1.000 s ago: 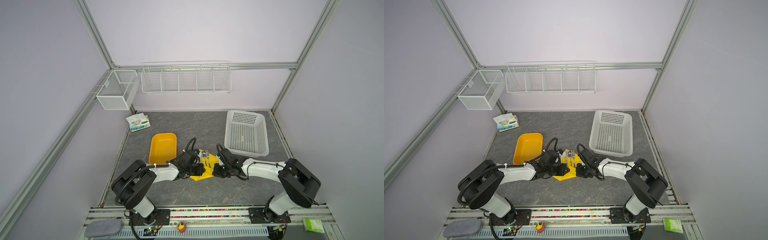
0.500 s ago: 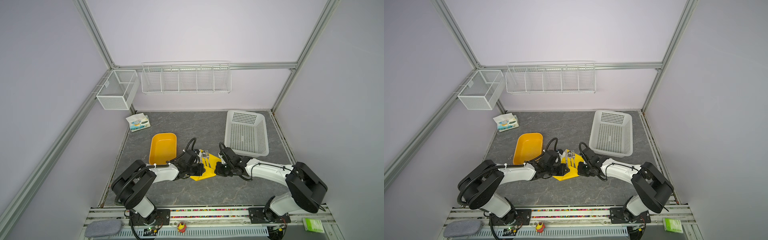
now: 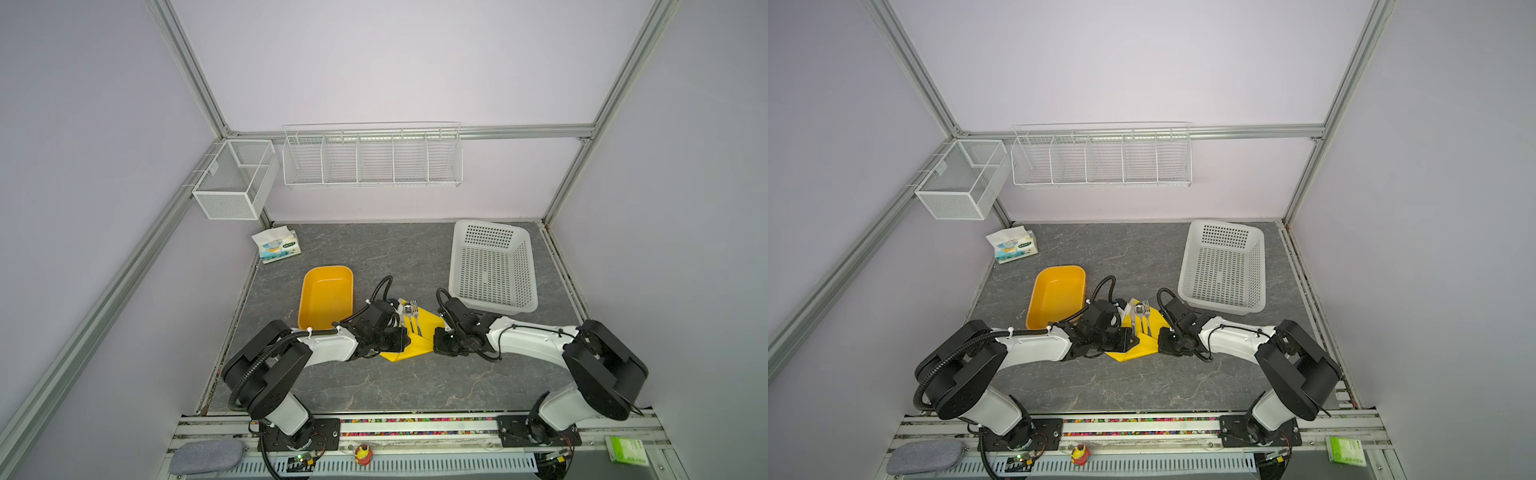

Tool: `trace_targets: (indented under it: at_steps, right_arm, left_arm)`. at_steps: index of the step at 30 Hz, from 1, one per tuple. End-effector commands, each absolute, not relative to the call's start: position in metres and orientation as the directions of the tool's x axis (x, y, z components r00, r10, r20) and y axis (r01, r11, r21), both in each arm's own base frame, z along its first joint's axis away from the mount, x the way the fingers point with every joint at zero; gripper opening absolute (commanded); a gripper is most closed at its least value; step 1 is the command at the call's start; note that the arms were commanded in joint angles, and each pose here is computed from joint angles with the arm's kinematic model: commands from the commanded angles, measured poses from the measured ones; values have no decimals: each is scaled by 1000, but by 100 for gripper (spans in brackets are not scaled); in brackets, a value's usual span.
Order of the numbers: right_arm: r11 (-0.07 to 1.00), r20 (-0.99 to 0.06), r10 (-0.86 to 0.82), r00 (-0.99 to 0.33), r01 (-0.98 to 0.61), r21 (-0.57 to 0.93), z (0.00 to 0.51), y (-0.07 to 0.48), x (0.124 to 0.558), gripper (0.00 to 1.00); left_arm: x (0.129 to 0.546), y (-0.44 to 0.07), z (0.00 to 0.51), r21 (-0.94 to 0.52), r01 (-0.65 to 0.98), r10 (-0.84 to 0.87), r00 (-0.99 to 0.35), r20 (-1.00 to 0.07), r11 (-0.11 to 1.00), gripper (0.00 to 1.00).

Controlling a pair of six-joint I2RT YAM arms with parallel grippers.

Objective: Place the utensils on the paper napkin and roll it up

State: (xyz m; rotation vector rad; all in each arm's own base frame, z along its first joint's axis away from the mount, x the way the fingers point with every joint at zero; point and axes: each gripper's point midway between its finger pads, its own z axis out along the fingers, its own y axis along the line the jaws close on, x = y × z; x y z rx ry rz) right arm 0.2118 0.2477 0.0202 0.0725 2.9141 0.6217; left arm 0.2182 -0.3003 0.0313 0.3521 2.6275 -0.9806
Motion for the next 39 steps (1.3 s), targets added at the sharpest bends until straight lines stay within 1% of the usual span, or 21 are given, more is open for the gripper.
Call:
trace_targets:
  at_steps: [1,7,11,19,22,24,27,29,33,39]
  right_arm:
    - [936,-141,102,-985,47,349,16,225,211,12]
    - [937,-117,125,-985,78,340,10,216,211,12]
    - [947,-110,130,-985,91,308,6,208,207,12]
    - [963,-149,123,-981,82,258,14,194,208,12]
    - [952,-186,102,-977,41,304,27,202,212,13]
    - [937,-231,93,-969,7,348,42,210,216,14]
    - [897,-275,60,-960,-69,437,62,231,219,15]
    - [869,-250,29,-968,-99,484,64,246,216,15]
    - [855,-221,-37,-975,-145,498,60,272,212,14]
    - [881,-193,-69,-979,-150,448,45,281,209,13]
  left_arm:
    - [218,-293,29,-568,338,127,-917,-378,750,3]
    - [218,-294,28,-569,336,128,-918,-374,750,3]
    - [218,-294,28,-568,338,129,-918,-375,750,3]
    - [218,-294,29,-569,340,130,-917,-377,749,3]
    - [218,-294,29,-569,341,130,-917,-378,748,3]
    - [218,-294,29,-571,340,130,-917,-376,747,3]
    - [217,-294,28,-574,339,128,-918,-376,746,3]
    - [218,-295,28,-575,338,128,-918,-374,745,3]
    - [218,-295,27,-577,336,127,-919,-372,744,3]
    - [217,-294,28,-577,335,125,-920,-372,745,4]
